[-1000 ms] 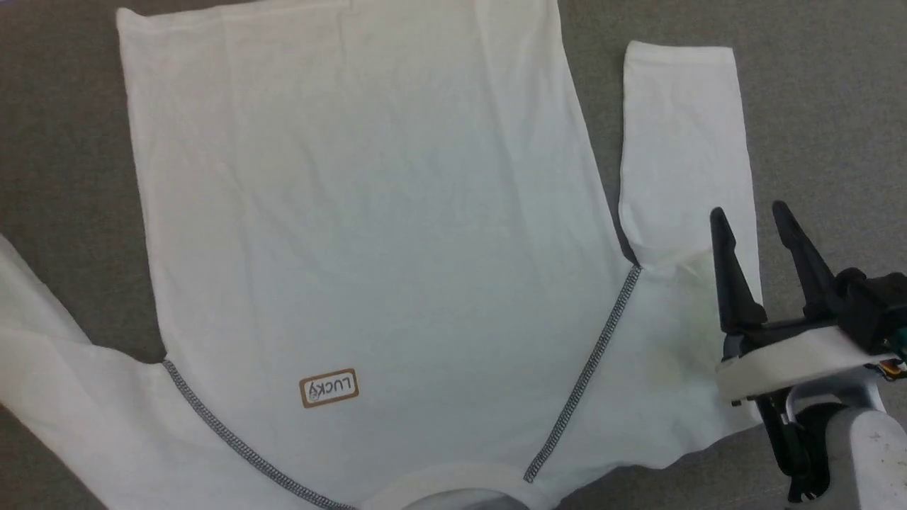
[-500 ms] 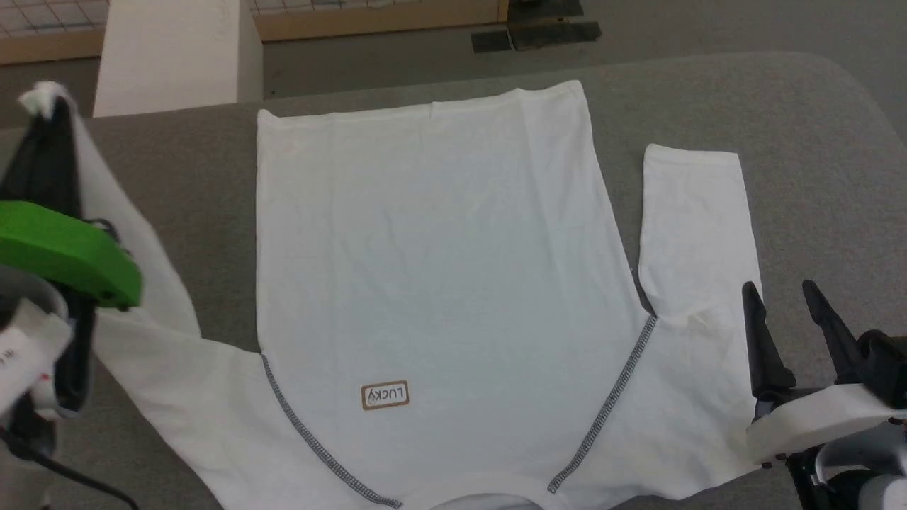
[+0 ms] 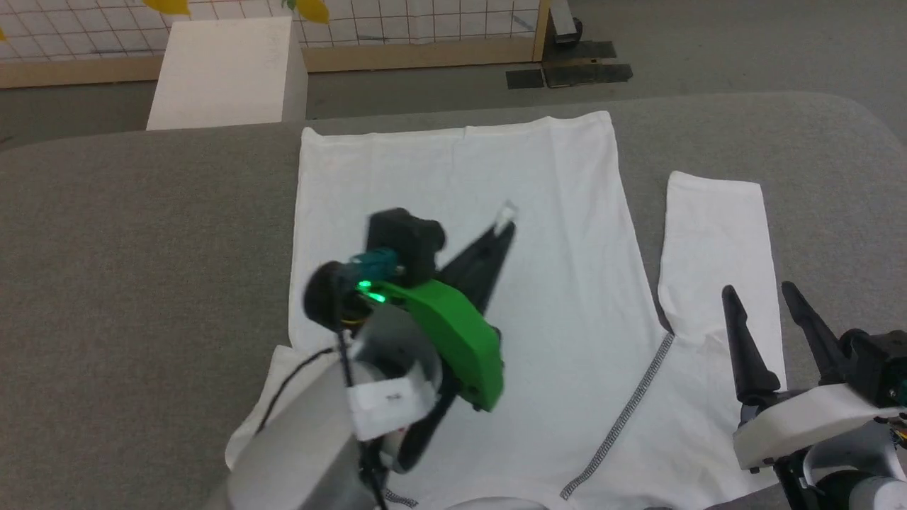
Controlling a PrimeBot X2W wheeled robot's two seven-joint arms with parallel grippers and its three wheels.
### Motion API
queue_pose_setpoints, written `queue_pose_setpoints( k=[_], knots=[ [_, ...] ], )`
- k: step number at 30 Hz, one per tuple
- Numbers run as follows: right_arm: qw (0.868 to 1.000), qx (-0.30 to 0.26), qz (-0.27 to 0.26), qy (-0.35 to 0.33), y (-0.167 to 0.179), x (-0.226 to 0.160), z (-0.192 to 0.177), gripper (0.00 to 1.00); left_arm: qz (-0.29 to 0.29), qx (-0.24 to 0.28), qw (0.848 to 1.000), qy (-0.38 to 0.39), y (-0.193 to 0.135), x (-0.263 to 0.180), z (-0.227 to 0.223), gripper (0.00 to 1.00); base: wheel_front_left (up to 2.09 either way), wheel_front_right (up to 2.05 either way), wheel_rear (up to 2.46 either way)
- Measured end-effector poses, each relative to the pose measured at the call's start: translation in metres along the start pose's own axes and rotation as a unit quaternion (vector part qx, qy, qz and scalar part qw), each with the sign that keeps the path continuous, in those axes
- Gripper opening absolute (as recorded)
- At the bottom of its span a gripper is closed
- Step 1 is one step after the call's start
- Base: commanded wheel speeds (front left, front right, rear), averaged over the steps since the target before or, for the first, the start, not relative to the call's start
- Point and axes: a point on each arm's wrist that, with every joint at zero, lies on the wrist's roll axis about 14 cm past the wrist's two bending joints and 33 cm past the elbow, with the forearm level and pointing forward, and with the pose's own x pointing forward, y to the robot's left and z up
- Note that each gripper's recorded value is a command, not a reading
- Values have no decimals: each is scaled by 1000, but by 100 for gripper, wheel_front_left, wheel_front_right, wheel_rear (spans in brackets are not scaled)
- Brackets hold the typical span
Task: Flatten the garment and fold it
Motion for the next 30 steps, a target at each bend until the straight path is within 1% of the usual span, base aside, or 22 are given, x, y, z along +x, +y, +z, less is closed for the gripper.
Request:
queue_pose_setpoints(
  k=[3,7,9,13,18,20,21,23,25,27,29,30],
  knots=[
    [1000,0,-7,6,-4,-2,-4,100,-43,-8,997,62,-27,14,-44,0,0,0,0],
    [1000,2,-17,13,-11,-6,-8,100,-84,-8,986,144,-53,21,-102,0,0,0,0],
    [1000,4,-22,17,-14,-7,-11,100,-102,6,978,183,-60,19,-130,0,0,0,0],
    [999,5,-30,26,-18,-9,-16,100,-133,29,960,244,-70,13,-173,0,0,0,0],
    [999,9,-40,35,-24,-10,-23,100,-170,45,931,320,-79,-4,-218,1,0,0,0],
    [998,9,-43,39,-26,-11,-26,100,-178,39,923,338,-81,-8,-227,49,0,0,0],
    [998,10,-44,40,-26,-11,-27,100,-183,32,920,346,-83,-10,-229,100,0,0,0],
    [998,10,-45,43,-27,-10,-29,100,-190,19,915,355,-86,-11,-229,100,0,0,0],
    [998,10,-44,45,-27,-9,-30,100,-188,2,920,343,-87,-7,-222,100,0,0,0],
    [998,10,-44,46,-27,-8,-31,100,-174,-24,936,306,-83,5,-205,100,0,0,0],
    [998,9,-44,49,-28,-7,-31,100,-148,-47,957,246,-71,20,-179,100,0,0,0],
    [998,4,-46,51,-29,-4,-30,100,-93,-60,983,145,-37,38,-133,100,0,0,0]
  ],
)
